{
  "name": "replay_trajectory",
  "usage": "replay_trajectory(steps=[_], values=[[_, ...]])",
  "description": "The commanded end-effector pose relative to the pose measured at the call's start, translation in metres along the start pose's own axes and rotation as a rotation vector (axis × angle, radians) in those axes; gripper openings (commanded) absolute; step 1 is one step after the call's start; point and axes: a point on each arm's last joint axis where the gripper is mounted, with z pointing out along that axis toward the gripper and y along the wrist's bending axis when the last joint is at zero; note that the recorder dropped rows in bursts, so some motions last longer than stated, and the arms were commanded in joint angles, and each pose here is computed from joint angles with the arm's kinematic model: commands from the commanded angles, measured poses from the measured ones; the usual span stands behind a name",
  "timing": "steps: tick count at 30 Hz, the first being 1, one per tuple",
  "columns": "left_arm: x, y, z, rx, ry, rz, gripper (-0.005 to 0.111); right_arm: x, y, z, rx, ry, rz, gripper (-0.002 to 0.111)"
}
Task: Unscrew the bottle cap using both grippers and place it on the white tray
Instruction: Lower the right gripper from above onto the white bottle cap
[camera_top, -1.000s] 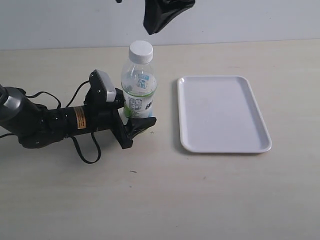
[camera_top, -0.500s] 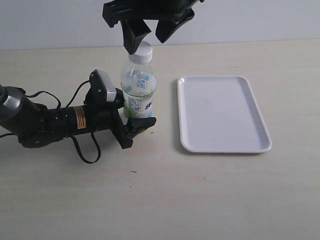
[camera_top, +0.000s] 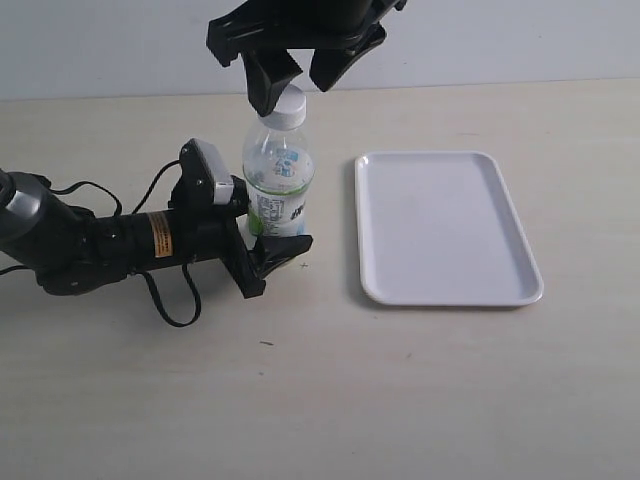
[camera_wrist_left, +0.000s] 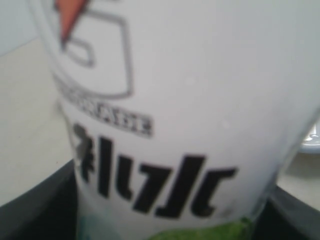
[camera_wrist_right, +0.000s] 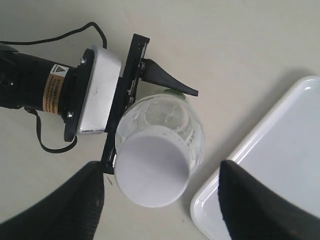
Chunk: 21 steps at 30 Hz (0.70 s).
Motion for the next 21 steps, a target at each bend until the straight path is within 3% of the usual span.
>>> replay_trajectory(steps=[1, 21], values=[[-0.001, 0.0, 0.0, -0.005, 0.021, 0.02, 0.0, -0.001, 0.001, -0.003, 0.007, -0.013, -0.021, 0.063], [0.0, 0.0, 0.0, -0.003, 0.028, 0.047, 0.0, -0.002, 0.0, 0.011, 0.002, 0.017, -0.059, 0.062]])
